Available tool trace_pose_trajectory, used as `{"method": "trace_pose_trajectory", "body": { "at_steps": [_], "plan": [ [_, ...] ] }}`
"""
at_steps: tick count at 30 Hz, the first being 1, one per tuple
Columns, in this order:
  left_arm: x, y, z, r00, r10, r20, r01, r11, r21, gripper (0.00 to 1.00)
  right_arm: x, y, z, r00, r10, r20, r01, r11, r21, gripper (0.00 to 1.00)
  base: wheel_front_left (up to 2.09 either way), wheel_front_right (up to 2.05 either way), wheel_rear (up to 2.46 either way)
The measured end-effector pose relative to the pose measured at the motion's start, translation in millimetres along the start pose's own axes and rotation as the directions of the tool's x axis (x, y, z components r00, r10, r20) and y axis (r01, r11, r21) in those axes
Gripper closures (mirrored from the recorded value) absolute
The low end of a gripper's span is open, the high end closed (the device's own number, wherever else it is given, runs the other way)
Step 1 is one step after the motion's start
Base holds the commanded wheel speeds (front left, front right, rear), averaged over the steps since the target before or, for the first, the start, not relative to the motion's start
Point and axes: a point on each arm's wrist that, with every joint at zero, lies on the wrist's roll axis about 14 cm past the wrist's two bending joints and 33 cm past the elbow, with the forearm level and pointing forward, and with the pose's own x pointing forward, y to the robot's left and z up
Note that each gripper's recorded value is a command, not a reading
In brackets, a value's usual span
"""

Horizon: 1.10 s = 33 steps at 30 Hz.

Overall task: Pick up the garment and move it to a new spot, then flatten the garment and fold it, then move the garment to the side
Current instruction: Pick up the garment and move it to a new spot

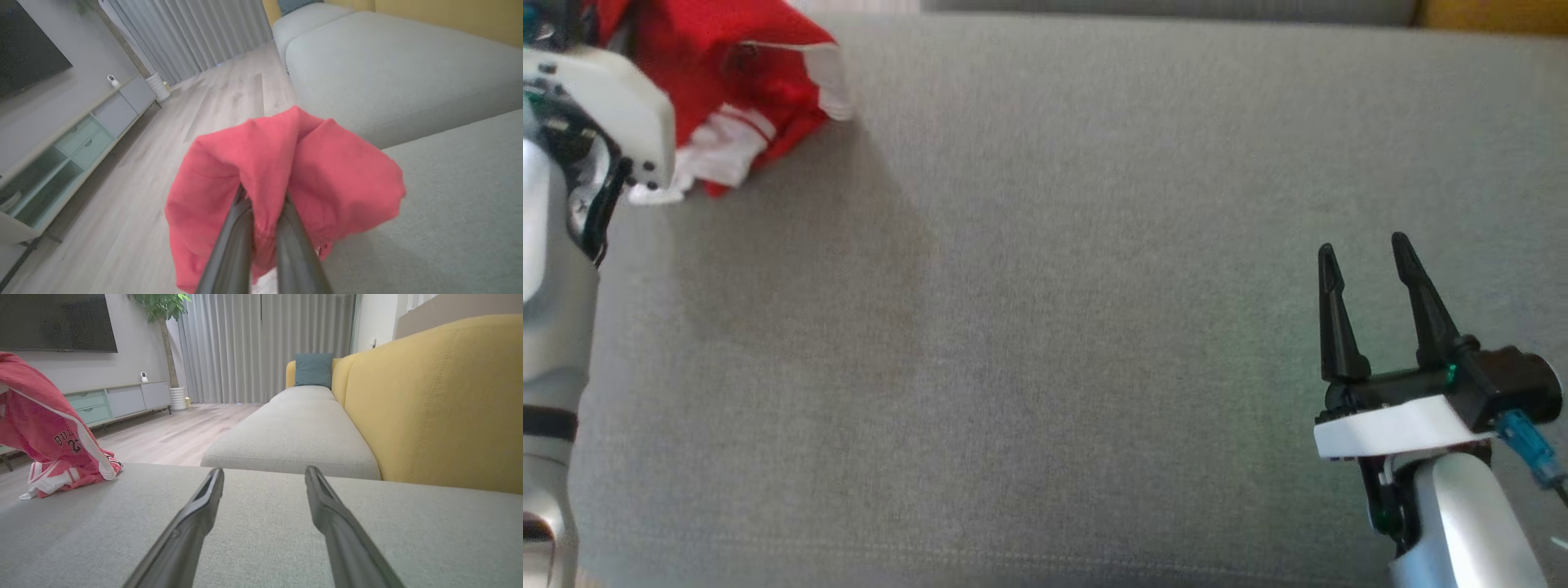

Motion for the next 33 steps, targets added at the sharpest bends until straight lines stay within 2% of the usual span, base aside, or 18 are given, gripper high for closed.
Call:
{"method": "trace_pose_trajectory", "body": {
  "at_steps": [4, 6, 9, 12, 15, 20, 23, 25, 28, 33],
  "plan": [
    [-11, -12, 47, 0.992, -0.041, 0.116, 0.037, 0.999, 0.039, 1.00, -15, -3, 15, 0.999, -0.017, 0.030, 0.018, 1.000, -0.013, 0.00, 0.00, 0.00, 0.00],
    [-16, -28, 74, 0.981, -0.080, 0.179, 0.074, 0.996, 0.038, 1.00, -27, -8, 17, 0.999, -0.040, 0.030, 0.041, 0.999, -0.013, 0.00, 0.00, 0.00, 0.00],
    [-22, -65, 114, 0.948, -0.162, 0.273, 0.164, 0.986, 0.018, 1.00, -43, -19, 20, 0.996, -0.080, 0.032, 0.081, 0.997, -0.018, 0.00, 0.00, 0.00, 0.00],
    [-34, -116, 142, 0.900, -0.275, 0.338, 0.296, 0.955, -0.009, 1.00, -55, -29, 27, 0.992, -0.119, 0.048, 0.120, 0.992, -0.025, 0.00, 0.00, 0.00, 0.00],
    [-49, -169, 154, 0.847, -0.391, 0.360, 0.436, 0.898, -0.053, 1.00, -69, -39, 29, 0.986, -0.159, 0.051, 0.160, 0.987, -0.026, 0.00, 0.00, 0.00, 0.00],
    [-77, -246, 155, 0.748, -0.564, 0.350, 0.638, 0.757, -0.144, 1.00, -87, -59, 31, 0.972, -0.229, 0.057, 0.231, 0.972, -0.031, 0.00, 0.00, 0.00, 0.00],
    [-91, -285, 143, 0.692, -0.653, 0.309, 0.719, 0.664, -0.205, 1.00, -94, -68, 29, 0.964, -0.261, 0.049, 0.263, 0.964, -0.034, 0.00, 0.00, 0.00, 0.00],
    [-91, -301, 127, 0.677, -0.688, 0.262, 0.736, 0.630, -0.248, 1.00, -95, -72, 25, 0.961, -0.274, 0.034, 0.275, 0.961, -0.033, 0.00, 0.00, 0.00, 0.00],
    [-84, -310, 103, 0.685, -0.703, 0.193, 0.724, 0.628, -0.285, 1.00, -95, -73, 21, 0.960, -0.280, 0.024, 0.281, 0.959, -0.025, 0.00, 0.00, 0.00, 0.00],
    [-45, -305, 28, 0.746, -0.665, -0.016, 0.615, 0.699, -0.365, 1.00, -91, -78, 17, 0.956, -0.294, 0.010, 0.294, 0.956, -0.012, 0.00, 0.00, 0.00, 0.00]
  ]
}}
